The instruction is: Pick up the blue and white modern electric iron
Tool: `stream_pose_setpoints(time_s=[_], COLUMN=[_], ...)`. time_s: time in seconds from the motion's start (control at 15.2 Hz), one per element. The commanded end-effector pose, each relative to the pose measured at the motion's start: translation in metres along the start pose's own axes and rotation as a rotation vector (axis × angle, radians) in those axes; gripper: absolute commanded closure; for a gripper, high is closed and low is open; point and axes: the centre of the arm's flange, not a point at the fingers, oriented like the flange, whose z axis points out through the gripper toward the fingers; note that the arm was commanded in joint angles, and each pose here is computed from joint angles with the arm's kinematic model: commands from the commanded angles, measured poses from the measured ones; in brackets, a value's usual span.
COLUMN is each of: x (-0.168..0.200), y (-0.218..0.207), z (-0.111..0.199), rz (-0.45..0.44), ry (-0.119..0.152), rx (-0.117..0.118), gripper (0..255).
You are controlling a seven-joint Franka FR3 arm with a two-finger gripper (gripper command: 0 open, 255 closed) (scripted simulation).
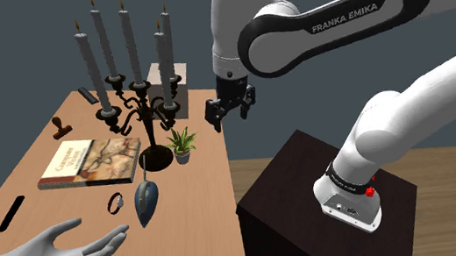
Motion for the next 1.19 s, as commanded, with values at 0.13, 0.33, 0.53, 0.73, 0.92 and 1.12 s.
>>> stream_pose_setpoints(time_s=[0.13,0.33,0.53,0.73,0.92,1.12], x=[0.012,0.022,0.034,0.048,0.064,0.081], y=[-0.044,-0.076,-0.107,-0.137,-0.167,-0.195], z=[0.03,0.052,0.073,0.095,0.116,0.138], rz=[0.077,0.132,0.188,0.243,0.298,0.353], ry=[0.006,0.01,0.014,0.018,0.022,0.026], rx=[0.0,-0.002,-0.004,-0.006,-0.008,-0.01], gripper=[0,0,0,0,0,0])
